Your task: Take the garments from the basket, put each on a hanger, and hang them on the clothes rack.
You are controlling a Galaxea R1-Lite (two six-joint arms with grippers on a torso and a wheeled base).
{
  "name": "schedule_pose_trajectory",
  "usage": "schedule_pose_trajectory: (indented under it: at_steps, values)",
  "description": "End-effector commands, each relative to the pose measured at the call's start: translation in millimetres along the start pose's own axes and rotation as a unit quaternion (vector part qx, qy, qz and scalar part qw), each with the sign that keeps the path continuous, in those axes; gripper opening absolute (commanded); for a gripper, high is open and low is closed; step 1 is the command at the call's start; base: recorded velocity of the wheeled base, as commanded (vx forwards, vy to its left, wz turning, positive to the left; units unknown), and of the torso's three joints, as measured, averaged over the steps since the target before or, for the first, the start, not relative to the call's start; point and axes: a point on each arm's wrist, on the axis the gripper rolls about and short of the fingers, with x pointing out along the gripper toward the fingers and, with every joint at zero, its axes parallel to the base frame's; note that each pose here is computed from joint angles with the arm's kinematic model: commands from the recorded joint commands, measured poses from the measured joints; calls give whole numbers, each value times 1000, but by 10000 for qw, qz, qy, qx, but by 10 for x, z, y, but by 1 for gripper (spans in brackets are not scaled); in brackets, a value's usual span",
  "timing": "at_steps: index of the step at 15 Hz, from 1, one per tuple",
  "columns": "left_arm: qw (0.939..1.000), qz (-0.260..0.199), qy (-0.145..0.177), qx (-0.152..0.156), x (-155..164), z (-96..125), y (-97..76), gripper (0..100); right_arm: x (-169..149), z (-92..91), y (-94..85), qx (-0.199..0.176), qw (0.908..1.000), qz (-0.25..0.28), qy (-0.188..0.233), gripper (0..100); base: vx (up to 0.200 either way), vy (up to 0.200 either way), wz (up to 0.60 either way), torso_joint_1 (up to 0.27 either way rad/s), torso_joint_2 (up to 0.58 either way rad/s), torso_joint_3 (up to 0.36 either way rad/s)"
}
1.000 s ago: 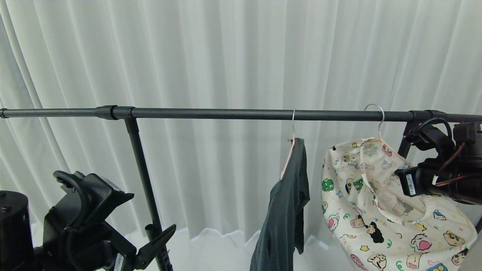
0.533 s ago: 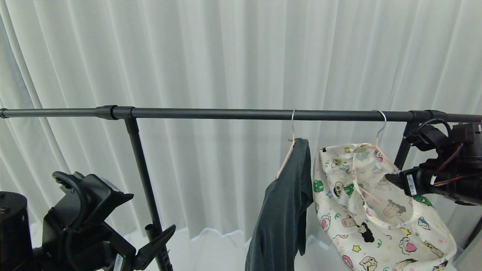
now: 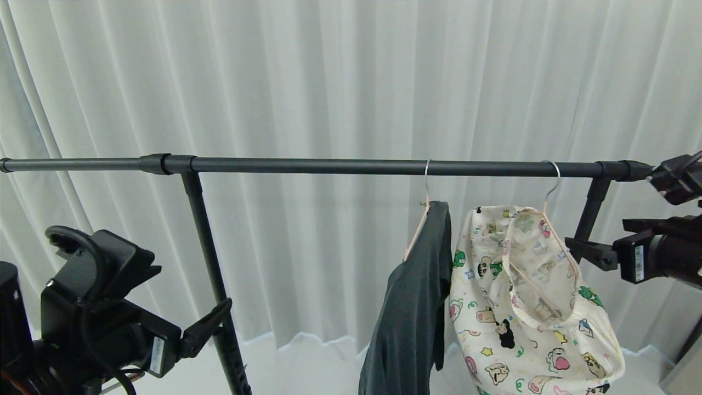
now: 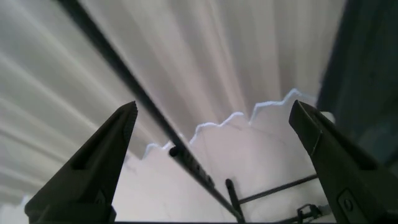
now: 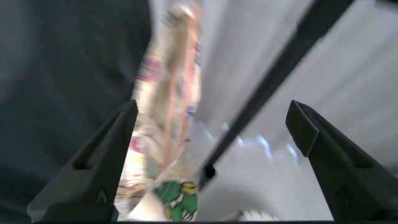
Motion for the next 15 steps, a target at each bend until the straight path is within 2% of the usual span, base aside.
schedule_pose_trajectory:
  at_steps: [1, 3, 5, 9, 11, 14, 15]
  values:
    - [9991, 367, 180, -134, 12, -64, 99, 100, -292, 52, -7, 21, 9984, 5, -556, 100, 0, 0, 0, 0, 0, 0]
    - [9939, 961, 443, -319, 20, -144, 250, 100, -322, 48, -107, 123, 9958, -326, -851, 100, 0, 0, 0, 0, 0, 0]
    - [9858, 1444, 716, -462, 3, -249, 343, 100, -362, -25, -211, 173, 9940, -673, -842, 100, -100, 0, 0, 4, 1, -1]
    - [9780, 1805, 842, -627, -245, -524, 316, 100, -570, -200, -217, 212, 9918, -903, -875, 100, -200, 0, 0, 5, -1, 1]
    - [9762, 1898, 830, -641, -421, -725, 225, 100, -691, -389, -195, 152, 9914, -1036, -789, 100, -200, 0, 0, -7, -7, 5]
    - [9697, 2233, 740, -662, -630, -960, 115, 100, -890, -713, -122, 7, 9903, -1203, -692, 100, -200, 0, 0, 4, 1, 2]
    - [9674, 2347, 657, -684, -716, -993, 91, 100, -984, -894, -68, -103, 9894, -1297, -639, 100, -200, 0, 0, 2, 2, 7]
